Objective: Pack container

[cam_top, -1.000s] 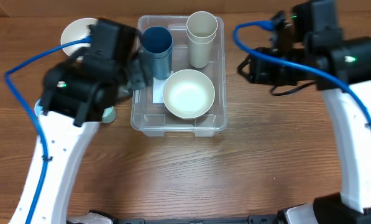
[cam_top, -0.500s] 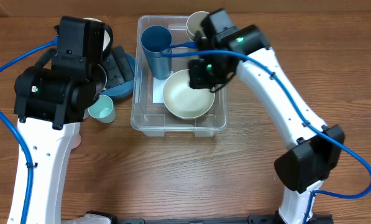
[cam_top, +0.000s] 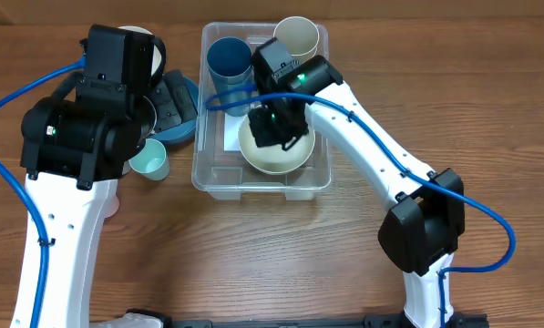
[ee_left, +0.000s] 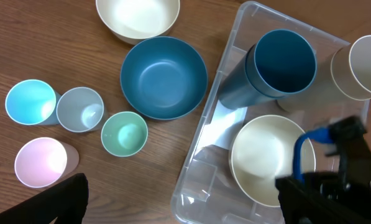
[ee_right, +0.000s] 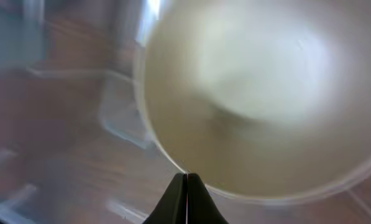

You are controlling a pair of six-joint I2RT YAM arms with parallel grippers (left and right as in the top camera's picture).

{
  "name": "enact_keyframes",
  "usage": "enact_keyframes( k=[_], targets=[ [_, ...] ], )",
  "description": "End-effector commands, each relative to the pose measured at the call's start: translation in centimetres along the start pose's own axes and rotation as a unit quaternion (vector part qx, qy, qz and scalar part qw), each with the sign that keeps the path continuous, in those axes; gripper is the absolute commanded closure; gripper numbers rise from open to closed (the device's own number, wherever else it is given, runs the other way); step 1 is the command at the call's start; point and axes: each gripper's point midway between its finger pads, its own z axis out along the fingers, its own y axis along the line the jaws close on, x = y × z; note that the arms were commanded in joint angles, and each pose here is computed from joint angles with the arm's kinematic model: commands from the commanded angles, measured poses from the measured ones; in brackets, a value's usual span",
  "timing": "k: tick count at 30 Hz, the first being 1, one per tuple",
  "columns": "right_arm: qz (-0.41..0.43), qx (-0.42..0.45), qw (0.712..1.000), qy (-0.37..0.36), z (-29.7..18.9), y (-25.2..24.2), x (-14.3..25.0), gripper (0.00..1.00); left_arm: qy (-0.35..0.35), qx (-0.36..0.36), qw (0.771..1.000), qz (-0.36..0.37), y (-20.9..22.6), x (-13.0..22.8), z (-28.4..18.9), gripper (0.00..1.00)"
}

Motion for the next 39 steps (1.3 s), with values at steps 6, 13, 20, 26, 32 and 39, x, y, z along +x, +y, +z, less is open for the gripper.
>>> enact_keyframes(
  k=[6,13,20,26,32,39],
  targets=[
    [0.051,0.129,0.989,0.052,-1.0,-5.5,3.1,0.96,-0.016,0.002,1.0,-0.008,0.3,-0.6,-1.0,0.02],
    [0.068,0.14,0.985,0.081,1.3,-7.6,4.5,0.96,-0.016,0.002,1.0,-0.008,0.3,-0.6,-1.0,0.02],
    [0.08,0.14,0.983,0.089,3.1,-9.1,5.0,0.96,-0.016,0.002,1.0,-0.008,0.3,-0.6,-1.0,0.01],
    [0.071,0.092,0.991,0.07,5.0,-8.1,4.1,0.96,-0.016,0.002,1.0,-0.008,0.3,-0.5,-1.0,0.01],
    [0.054,0.038,0.997,0.048,5.5,-6.3,2.6,0.96,-0.016,0.003,1.0,-0.008,0.3,-0.6,-1.0,0.01],
    [0.047,0.011,0.999,0.017,5.6,-5.3,1.0,0.96,-0.014,0.004,1.0,-0.008,0.3,-0.5,-1.0,0.01]
  ],
)
